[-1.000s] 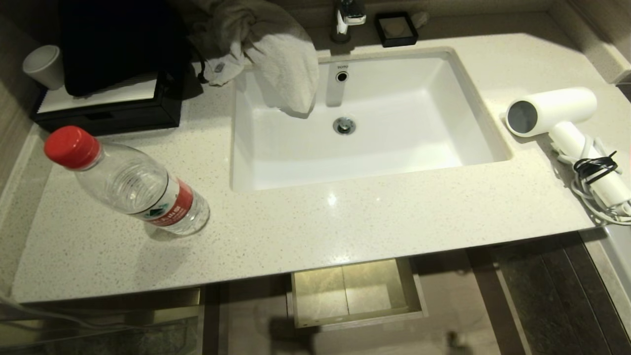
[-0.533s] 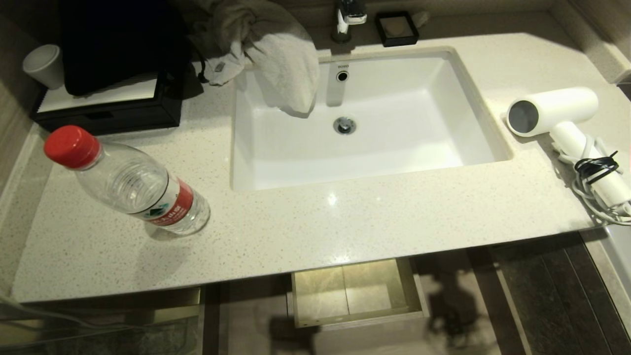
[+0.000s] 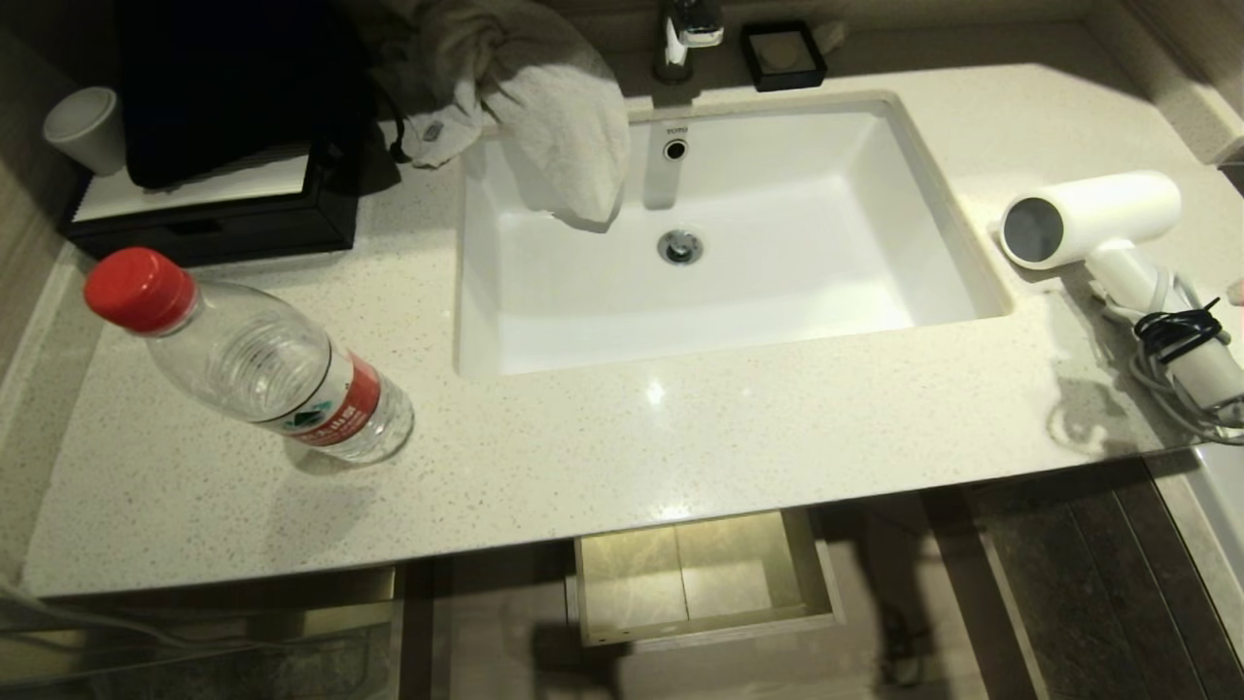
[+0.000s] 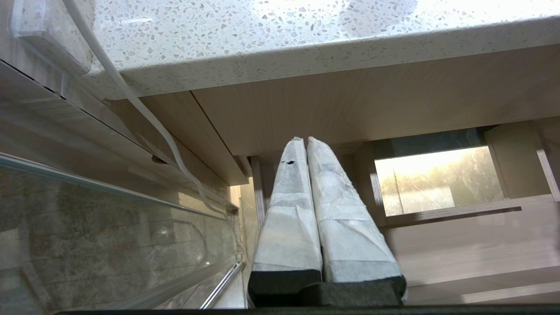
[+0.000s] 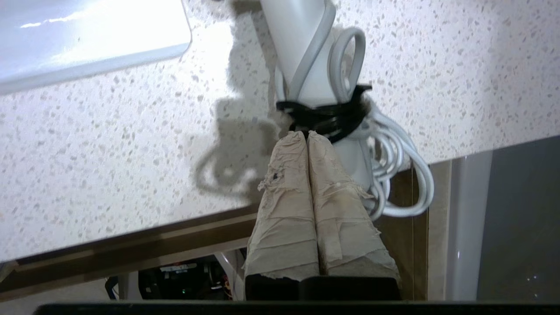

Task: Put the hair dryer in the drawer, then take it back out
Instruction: Pick up the hairdryer

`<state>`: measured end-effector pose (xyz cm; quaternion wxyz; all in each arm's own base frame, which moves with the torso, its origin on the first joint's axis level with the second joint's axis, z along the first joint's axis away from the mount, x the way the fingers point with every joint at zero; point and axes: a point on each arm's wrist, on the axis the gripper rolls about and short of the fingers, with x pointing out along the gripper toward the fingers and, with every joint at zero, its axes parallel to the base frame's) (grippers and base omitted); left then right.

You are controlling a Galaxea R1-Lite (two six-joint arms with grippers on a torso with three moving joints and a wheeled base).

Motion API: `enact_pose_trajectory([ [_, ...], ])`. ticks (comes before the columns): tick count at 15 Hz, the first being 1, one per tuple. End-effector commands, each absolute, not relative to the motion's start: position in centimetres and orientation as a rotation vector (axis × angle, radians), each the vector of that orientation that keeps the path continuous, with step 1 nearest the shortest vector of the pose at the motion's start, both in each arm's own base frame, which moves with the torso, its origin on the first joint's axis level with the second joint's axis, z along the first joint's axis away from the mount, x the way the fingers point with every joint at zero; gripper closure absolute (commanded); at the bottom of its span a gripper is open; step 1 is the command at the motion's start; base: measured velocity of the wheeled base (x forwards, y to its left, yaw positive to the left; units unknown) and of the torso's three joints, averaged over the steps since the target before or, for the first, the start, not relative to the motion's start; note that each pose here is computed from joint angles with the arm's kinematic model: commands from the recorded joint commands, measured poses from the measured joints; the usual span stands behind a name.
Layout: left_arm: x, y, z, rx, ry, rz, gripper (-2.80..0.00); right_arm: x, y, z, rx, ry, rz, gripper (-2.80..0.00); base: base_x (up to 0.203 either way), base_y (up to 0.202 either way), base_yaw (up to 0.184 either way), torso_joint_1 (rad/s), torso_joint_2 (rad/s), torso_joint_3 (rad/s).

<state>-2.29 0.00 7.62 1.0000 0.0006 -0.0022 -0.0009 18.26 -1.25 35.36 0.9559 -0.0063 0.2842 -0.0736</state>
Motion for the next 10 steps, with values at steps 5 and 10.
enact_pose_trajectory([
  [5,-2.3,0.0,7.6,0.0,-0.004,-0.002,0.0,21.1,-2.7,35.4,-0.022,0.535,-0.047,-2.8,0.0,0.0,0.0,0.0,0.0,0.0],
  [10,-2.3,0.0,7.6,0.001,-0.003,-0.002,0.0,20.8,-3.6,35.9,0.006,0.502,0.048,-2.8,0.0,0.0,0.0,0.0,0.0,0.0],
])
